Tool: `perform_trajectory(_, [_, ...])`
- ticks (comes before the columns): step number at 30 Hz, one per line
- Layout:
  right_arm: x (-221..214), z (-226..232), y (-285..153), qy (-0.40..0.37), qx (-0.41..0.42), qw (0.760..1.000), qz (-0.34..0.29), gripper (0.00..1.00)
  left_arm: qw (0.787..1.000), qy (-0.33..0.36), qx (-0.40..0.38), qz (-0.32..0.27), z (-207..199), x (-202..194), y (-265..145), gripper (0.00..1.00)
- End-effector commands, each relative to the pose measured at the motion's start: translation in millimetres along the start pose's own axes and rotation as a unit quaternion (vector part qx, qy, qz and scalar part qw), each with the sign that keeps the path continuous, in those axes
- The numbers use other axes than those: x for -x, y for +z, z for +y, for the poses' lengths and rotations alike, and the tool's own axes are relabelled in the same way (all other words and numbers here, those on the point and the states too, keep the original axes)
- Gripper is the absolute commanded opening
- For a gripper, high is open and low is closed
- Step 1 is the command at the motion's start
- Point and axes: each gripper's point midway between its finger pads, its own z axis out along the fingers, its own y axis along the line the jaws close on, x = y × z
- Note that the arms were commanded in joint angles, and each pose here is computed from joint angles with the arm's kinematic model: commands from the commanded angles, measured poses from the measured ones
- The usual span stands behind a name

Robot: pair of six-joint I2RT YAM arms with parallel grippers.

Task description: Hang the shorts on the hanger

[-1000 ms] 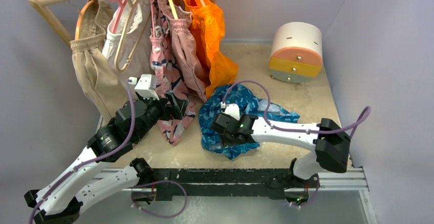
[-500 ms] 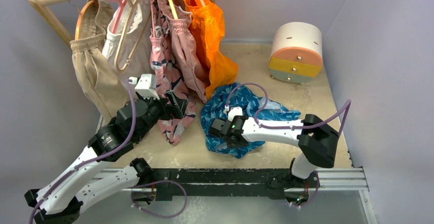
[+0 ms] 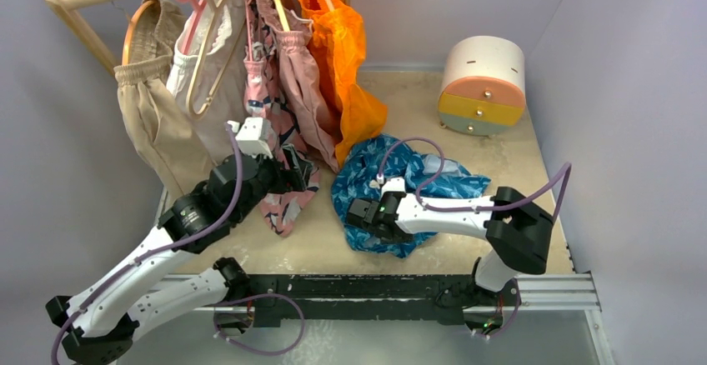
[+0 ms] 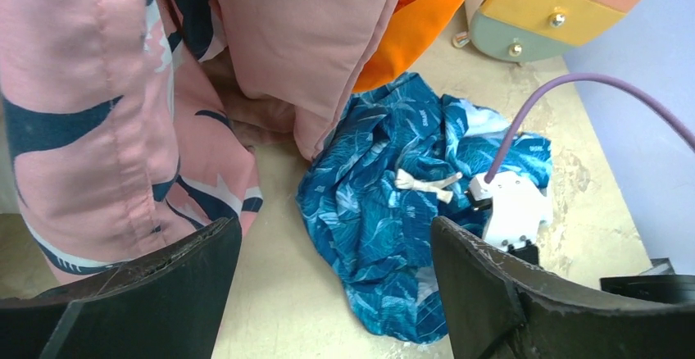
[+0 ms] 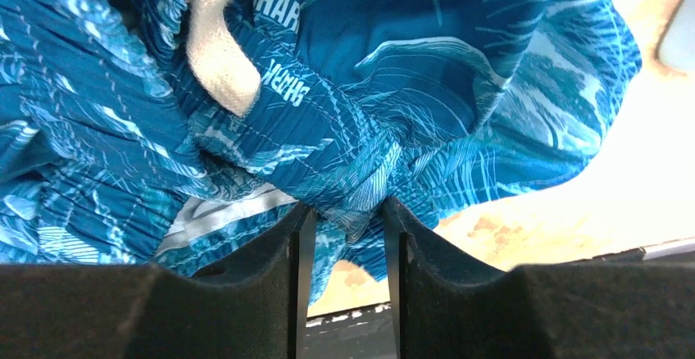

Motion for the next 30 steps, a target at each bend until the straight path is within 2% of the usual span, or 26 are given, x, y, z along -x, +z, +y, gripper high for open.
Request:
perform_trajectory(1, [8.9,-26.2,-10.3,0.025,-0.038,0.999,-0.027,0.29,1.0,-0.017,0.01,-0.019,-4.9,20.3,-0.2,0.82])
perform_trajectory(4, [29.4,-33.2,-28.9,0.044,-0.036,0.997,-0.06,0.14,1.0,-0.016,0.003,-0.016,-11.7,22.0,5.4,0.78])
perform_trajectory(8, [55.7,-35.9,-52.2,0.062,-0.007,0.993,-0.102,0.01,1.0,-0.019,0.002,-0.018,-20.0,28.0,14.1,0.72])
perform_trajectory(16, [85.4,-41.4,-81.6,0.095,0.034,0.984,-0.15,0.0,0.999,0.005,-0.016,0.043,-43.1,1.3,53.4,0.66])
perform_trajectory(25, [87.5,-46.9,-86.1,0.146,0.103,0.97,-0.163,0.0,0.993,-0.031,-0.068,0.096,-76.4,-48.6,98.1,0.65])
perform_trajectory(30, [90.8,-56.4,-84.3,0.177,0.108,0.964,-0.164,0.0,0.986,-0.039,-0.09,0.133,-87.4,-86.2,116.2,0.58])
